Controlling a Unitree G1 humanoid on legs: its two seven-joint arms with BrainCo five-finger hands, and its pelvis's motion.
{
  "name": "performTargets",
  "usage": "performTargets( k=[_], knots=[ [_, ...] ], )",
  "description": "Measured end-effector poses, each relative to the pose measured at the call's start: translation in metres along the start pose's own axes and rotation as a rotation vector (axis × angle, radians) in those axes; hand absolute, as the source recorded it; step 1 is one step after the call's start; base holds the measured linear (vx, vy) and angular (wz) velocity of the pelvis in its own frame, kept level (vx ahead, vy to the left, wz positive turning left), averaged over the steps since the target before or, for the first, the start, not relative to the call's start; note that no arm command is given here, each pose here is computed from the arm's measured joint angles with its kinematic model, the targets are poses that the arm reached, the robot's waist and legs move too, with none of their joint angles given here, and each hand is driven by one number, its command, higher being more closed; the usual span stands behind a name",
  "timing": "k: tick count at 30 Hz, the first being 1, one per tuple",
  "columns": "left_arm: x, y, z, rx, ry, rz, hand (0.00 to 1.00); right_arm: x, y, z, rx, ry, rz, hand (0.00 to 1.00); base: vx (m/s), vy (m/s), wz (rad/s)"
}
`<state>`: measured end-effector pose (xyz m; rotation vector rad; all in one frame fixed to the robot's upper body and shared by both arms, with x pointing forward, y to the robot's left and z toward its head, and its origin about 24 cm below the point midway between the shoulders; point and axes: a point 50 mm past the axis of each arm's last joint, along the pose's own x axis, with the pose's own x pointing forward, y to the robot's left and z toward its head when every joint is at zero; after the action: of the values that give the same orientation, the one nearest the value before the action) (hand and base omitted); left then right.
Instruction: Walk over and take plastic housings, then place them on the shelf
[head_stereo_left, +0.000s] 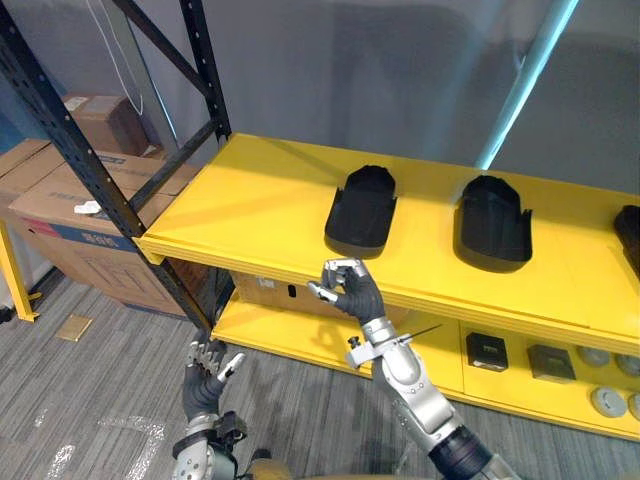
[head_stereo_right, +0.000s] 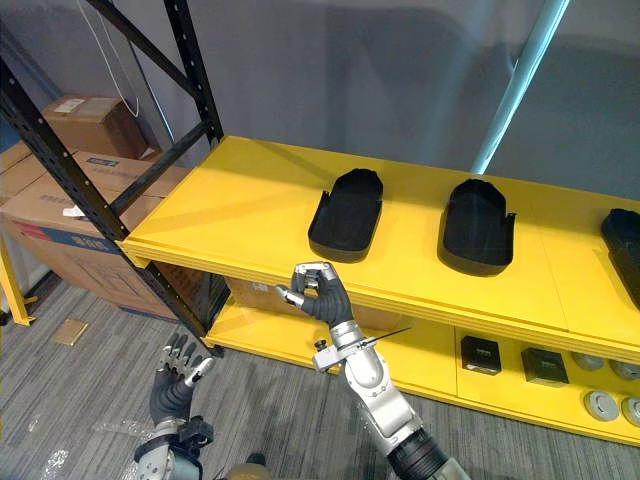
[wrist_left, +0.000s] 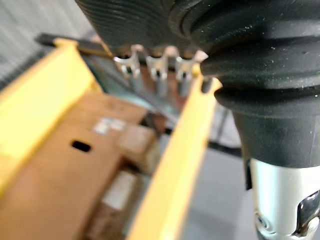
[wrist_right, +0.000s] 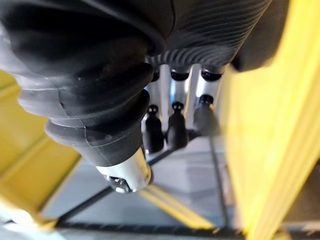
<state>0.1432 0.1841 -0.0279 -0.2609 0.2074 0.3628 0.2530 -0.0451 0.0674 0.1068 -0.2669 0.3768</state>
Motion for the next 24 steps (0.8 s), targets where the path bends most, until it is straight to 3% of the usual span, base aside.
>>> performTargets(
  k=[7, 11, 24],
  knots=[
    [-0.006, 0.02, -0.066, 0.165, 0.309, 0.06, 0.0, 0.036, -0.007, -0.002, 0.002, 0.016, -0.031, 1.0, 0.0, 0.001, 0.04],
    [-0.007, 0.029, -0.077, 0.228, 0.368, 0.06, 0.0, 0.062, -0.018, 0.013, -0.014, -0.041, -0.093, 1.0, 0.0, 0.012, 0.1],
    [-0.016, 0.053, -0.1, 0.244, 0.514, 0.079, 0.0, 0.092, -0.038, 0.047, -0.018, -0.138, -0.257, 1.0, -0.03, 0.011, 0.02]
  ],
)
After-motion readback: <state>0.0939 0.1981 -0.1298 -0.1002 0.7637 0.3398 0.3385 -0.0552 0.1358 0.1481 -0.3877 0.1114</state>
